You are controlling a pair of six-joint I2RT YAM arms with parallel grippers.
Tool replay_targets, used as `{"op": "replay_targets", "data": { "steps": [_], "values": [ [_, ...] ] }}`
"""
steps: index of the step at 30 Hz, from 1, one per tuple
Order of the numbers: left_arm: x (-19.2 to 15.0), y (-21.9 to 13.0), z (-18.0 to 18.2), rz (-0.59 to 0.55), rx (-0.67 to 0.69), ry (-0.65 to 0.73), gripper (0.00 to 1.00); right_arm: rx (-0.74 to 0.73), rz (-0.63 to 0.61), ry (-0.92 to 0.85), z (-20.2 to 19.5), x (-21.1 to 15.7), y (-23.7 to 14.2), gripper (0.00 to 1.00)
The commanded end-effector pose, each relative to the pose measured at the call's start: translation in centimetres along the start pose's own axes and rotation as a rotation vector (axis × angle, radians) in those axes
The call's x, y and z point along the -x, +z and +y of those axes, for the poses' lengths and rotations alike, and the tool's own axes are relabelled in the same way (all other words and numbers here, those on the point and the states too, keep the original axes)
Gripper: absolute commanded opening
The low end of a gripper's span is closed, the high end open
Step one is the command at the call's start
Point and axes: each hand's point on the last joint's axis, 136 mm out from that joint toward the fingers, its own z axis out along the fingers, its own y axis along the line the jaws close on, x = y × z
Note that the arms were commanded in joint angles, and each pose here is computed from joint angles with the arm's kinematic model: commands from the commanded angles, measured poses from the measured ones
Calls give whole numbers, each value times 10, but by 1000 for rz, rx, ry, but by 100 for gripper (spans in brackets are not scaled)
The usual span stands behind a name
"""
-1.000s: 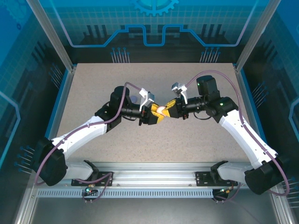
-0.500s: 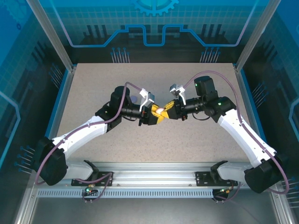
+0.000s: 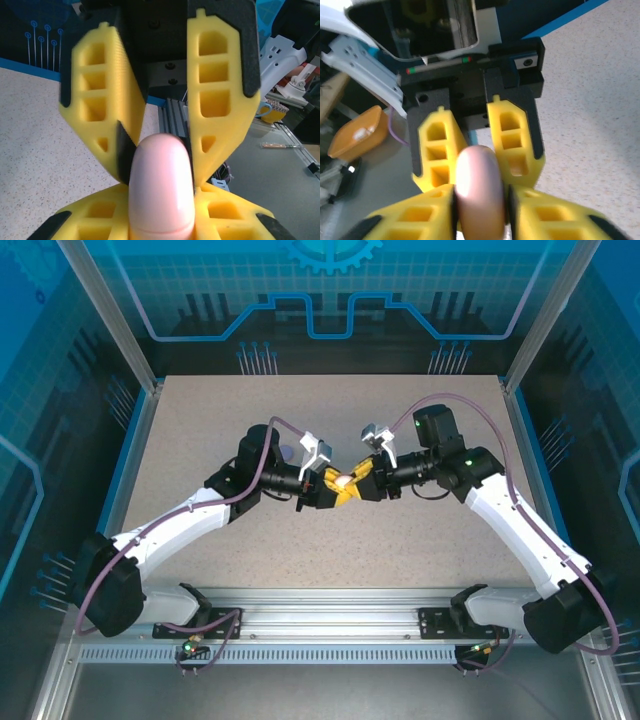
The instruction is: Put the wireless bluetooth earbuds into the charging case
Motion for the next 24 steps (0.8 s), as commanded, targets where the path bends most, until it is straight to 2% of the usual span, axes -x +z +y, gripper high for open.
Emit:
{"op": "replay_targets", "data": {
  "steps": [1, 5, 13, 24],
  "values": [
    [13, -1, -23, -10, -76, 121, 8, -89, 16, -2, -11, 2, -4, 41],
    [11, -3, -27, -1, -77, 146, 7, -154, 10, -11, -17, 5, -9, 45],
    [10, -4, -28, 4, -75, 169, 7, -244, 12, -6, -30, 7, -14, 46],
    [-1, -1, -8, 19, 20, 162, 9, -332, -61, 8, -38, 16, -29, 49]
  ]
}}
